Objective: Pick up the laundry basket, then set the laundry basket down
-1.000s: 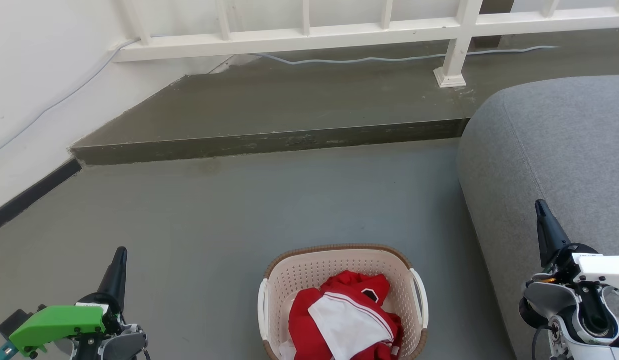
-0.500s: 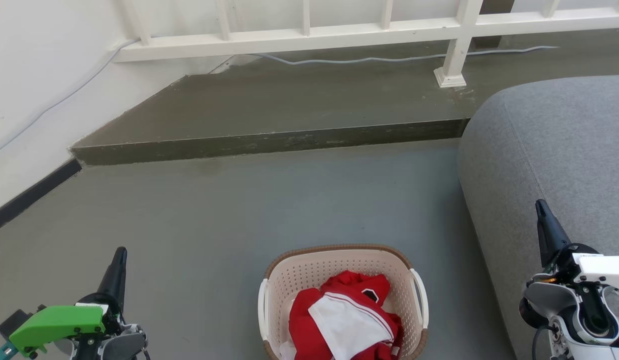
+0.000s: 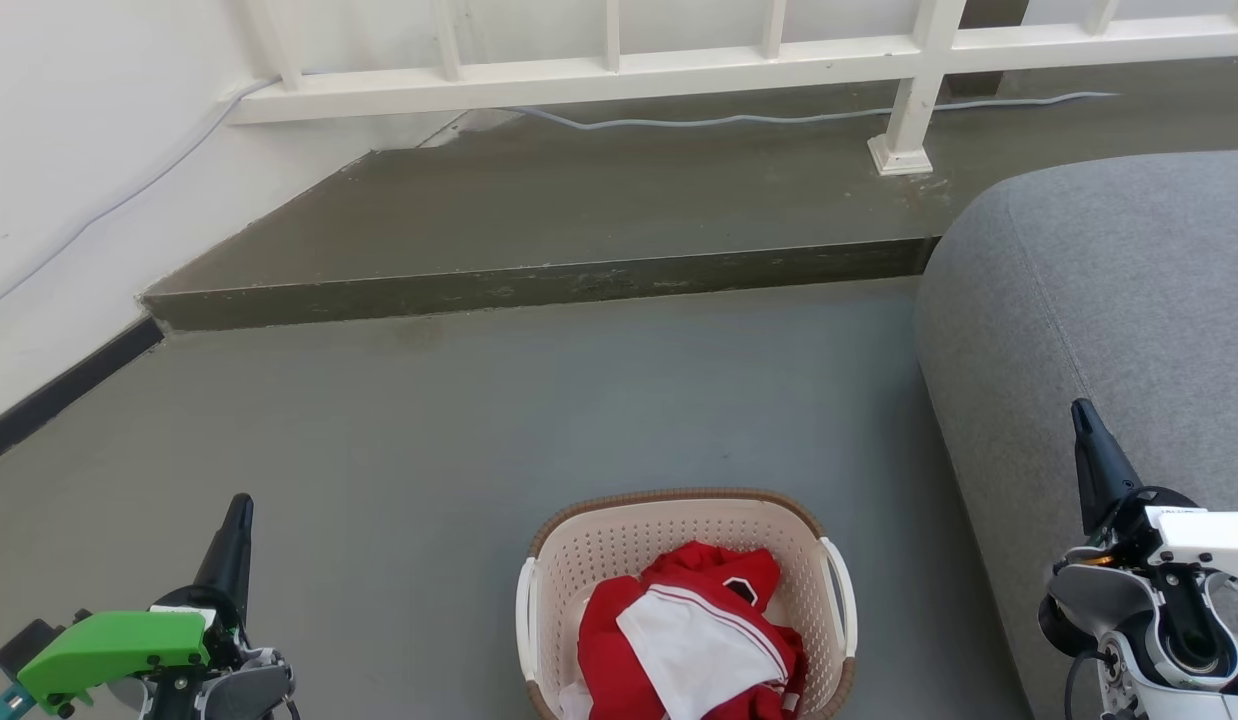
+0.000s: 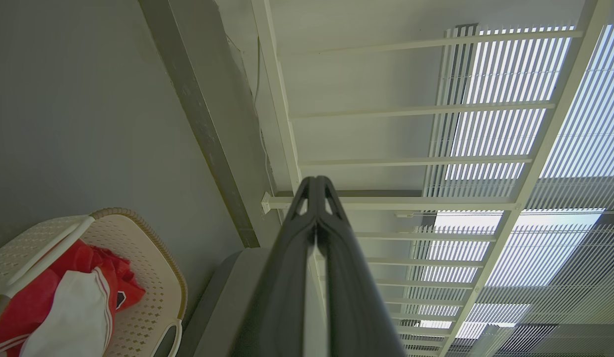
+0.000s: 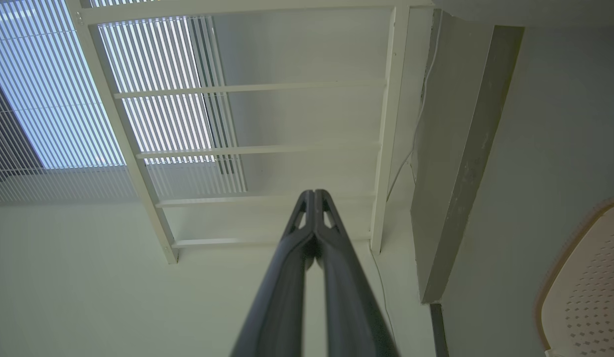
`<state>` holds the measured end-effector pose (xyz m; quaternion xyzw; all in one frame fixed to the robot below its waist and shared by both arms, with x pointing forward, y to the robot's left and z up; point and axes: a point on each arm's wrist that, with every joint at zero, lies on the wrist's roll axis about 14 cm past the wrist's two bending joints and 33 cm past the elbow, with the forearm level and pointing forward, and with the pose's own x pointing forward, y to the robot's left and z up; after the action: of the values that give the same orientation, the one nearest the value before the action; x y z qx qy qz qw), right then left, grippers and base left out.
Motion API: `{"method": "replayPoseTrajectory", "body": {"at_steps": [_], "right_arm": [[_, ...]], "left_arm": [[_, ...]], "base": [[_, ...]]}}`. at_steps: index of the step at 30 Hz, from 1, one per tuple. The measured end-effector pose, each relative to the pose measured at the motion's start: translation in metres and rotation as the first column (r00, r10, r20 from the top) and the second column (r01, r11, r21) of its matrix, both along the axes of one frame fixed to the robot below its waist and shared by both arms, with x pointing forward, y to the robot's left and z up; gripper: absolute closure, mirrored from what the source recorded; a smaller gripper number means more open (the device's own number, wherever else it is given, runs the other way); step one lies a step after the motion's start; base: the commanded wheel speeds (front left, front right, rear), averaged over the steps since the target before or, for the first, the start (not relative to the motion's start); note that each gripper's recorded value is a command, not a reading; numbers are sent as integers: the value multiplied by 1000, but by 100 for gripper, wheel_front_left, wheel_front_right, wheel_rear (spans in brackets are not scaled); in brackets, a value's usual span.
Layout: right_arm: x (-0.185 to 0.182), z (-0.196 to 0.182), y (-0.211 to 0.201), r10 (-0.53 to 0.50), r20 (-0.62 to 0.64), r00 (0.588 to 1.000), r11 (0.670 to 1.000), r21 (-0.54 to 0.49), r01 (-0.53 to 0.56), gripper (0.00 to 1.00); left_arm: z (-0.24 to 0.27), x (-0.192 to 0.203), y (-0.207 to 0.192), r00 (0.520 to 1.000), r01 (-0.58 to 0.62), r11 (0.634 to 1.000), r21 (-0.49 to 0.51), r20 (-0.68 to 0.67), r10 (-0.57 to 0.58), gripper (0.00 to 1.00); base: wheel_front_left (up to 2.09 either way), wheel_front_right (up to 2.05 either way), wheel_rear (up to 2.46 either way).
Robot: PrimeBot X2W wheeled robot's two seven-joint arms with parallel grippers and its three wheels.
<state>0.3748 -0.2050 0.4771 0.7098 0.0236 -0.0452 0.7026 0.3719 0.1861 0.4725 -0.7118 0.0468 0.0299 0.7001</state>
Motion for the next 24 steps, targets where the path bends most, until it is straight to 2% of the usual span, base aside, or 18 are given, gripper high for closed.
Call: {"method": "replayPoseTrajectory", "body": {"at_steps": [24], "right_arm": [[0,0,0,-1,0,1000,1000,0,1,100]], "left_arm": [[0,0,1,1000,-2,1000,-1,1,2,100]], "base": [[0,0,0]]}}
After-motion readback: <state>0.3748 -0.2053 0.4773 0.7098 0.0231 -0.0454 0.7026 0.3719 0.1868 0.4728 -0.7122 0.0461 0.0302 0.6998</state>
